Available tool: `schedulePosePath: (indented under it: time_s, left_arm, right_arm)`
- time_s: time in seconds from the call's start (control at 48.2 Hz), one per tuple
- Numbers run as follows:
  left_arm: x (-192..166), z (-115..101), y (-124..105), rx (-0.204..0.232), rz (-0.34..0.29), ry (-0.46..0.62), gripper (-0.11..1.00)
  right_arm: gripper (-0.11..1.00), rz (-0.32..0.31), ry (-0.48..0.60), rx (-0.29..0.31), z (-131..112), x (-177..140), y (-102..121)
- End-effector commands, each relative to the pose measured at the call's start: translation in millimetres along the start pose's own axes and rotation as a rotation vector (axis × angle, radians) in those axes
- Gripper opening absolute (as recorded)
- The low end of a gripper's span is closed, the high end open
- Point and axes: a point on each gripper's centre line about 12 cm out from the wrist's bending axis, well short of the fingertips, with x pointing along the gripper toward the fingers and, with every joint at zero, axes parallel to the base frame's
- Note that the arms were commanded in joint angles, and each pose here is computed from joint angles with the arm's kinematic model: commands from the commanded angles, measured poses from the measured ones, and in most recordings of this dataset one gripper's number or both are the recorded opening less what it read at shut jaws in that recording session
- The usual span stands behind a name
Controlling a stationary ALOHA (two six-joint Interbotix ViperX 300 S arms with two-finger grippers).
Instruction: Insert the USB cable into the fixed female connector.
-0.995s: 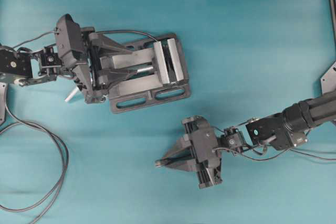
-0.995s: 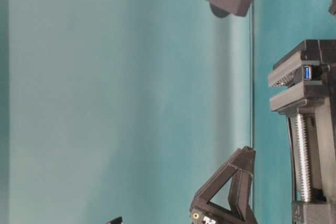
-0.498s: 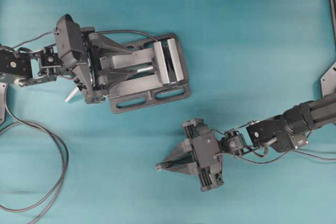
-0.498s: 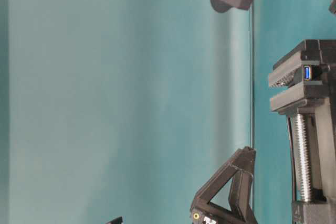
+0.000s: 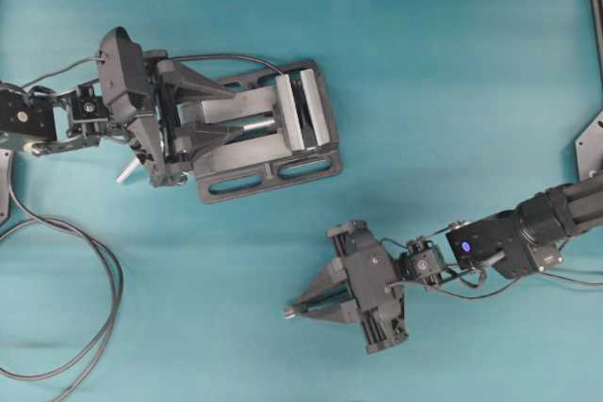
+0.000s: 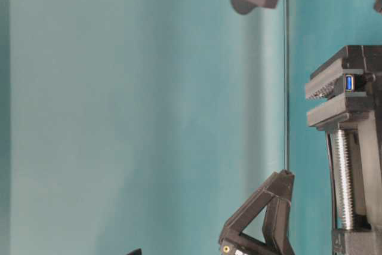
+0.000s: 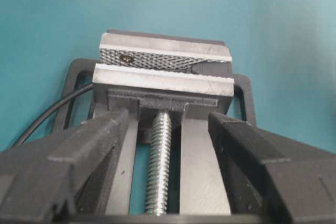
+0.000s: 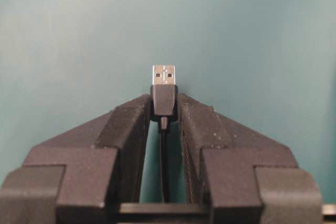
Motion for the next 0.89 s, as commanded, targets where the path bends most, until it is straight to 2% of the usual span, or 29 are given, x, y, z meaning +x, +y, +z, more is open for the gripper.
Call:
schedulePosePath:
  time_s: [0.0,0.27,0.498,0.643,0.871]
  left_arm:
    - [-4.0,1.8,-0.6,0.0,-0.004,-0.014,0.77]
    - [-4.5,0.7,-0.3,0.0,-0.002,-0.011,0.77]
    - [-5.0,-0.8,-0.1,0.005,-0.002,-0.004,0.77]
    - [-6.0,-2.2,0.1,0.008,-0.001,0.0,0.77]
    - [-6.0,-3.4,0.7,0.011,0.001,0.006,0.78]
  right_arm:
    - [0.21,-0.024,-0.068,0.026,23.7,-5.0,-1.6]
    - [0.21,-0.125,-0.089,0.094,31.1,-19.1,-14.0]
    - [0.21,-0.311,-0.084,0.169,27.4,-25.8,-35.3]
    - [0.21,-0.388,-0.077,0.192,27.1,-27.3,-36.2]
    - [0.21,-0.508,-0.112,0.28,30.1,-31.8,-36.9]
